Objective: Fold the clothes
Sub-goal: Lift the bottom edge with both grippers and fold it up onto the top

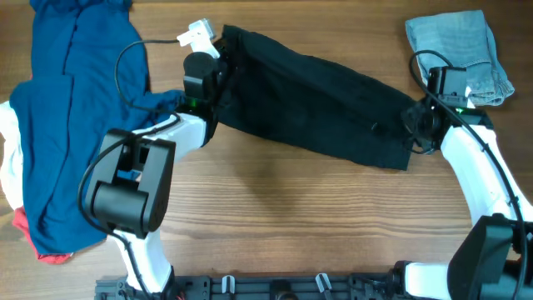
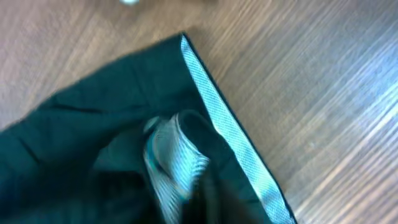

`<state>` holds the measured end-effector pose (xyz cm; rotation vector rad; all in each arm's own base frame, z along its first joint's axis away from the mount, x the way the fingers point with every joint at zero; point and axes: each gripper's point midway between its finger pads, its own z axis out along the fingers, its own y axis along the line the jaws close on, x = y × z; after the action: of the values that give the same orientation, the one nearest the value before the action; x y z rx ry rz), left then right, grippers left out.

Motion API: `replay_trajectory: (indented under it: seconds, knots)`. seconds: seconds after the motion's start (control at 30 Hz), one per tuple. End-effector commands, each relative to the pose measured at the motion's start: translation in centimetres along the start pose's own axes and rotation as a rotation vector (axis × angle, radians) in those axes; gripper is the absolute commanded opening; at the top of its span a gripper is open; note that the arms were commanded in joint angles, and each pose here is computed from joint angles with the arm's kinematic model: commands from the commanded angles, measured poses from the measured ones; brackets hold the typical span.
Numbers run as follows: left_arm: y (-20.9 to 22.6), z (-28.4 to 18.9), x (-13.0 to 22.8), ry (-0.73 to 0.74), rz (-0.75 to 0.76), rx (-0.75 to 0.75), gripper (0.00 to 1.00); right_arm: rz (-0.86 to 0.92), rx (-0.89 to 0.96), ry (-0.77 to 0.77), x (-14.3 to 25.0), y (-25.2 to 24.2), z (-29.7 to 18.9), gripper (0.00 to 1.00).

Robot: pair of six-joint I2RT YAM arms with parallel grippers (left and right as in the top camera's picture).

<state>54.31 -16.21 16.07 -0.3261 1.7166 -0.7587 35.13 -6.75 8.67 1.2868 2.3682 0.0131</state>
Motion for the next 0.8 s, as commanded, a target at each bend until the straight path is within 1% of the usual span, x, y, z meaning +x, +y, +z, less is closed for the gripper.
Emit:
replay_trajectory:
  seconds: [0.0,0.07,0.13,0.23,0.33,0.37,0.43,0.5,0.53,0.57,0.63,0.67,0.7,0.73,0.77]
  knots:
    - [1.1,0.4,-2.9,-0.102,0.021,-0.059,1.00,0.004,0.047,-0.045,-1.2,-0.8,1.4,1.00]
    - [1.4,0.4,-2.9,-0.098,0.044,-0.068,1.00,-0.018,0.037,-0.046,-1.3,-0.6,1.4,0.99]
    - [1.5,0.4,-2.3,-0.064,0.066,-0.075,1.00,-0.114,-0.008,-0.036,-1.3,0.3,1.1,1.00]
    - [1.4,0.2,-0.4,0.046,0.149,-0.061,1.00,-0.259,-0.085,-0.007,-0.9,1.8,0.0,0.99]
    - [2.0,-0.3,2.7,0.196,0.200,-0.054,1.00,-0.328,-0.118,0.014,-0.7,2.2,-1.5,0.99]
    - [2.5,-0.5,3.8,0.245,0.198,-0.064,1.00,-0.335,-0.123,0.010,-0.7,2.2,-2.2,0.98]
    - [3.7,-1.1,5.5,0.323,0.187,-0.105,1.00,-0.367,-0.165,-0.001,-0.8,2.7,-3.7,0.90]
    - [4.8,-1.8,7.0,0.389,0.176,-0.148,0.99,-0.416,-0.251,-0.011,-0.5,3.9,-5.7,0.75]
    - [5.2,-2.2,7.7,0.423,0.170,-0.167,0.99,-0.449,-0.297,-0.009,0.0,4.6,-6.6,0.62]
    - [5.4,-2.4,8.0,0.438,0.168,-0.173,0.95,-0.477,-0.327,-0.003,0.4,5.1,-7.1,0.54]
    - [5.9,-2.9,8.8,0.479,0.161,-0.195,0.84,-0.509,-0.334,0.011,1.3,5.4,-7.1,0.25]
    - [6.1,-3.1,9.2,0.493,0.159,-0.203,0.78,-0.534,-0.328,0.026,1.8,5.5,-6.6,0.17]
    - [6.2,-3.3,9.5,0.507,0.158,-0.211,0.61,-0.539,-0.316,0.043,2.2,5.5,-6.0,0.10]
    - [6.3,-3.5,9.7,0.516,0.157,-0.215,0.43,-0.542,-0.305,0.064,2.6,5.5,-5.1,0.06]
    - [6.3,-3.5,9.8,0.519,0.157,-0.217,0.38,-0.540,-0.291,0.091,3.0,5.5,-4.0,0.05]
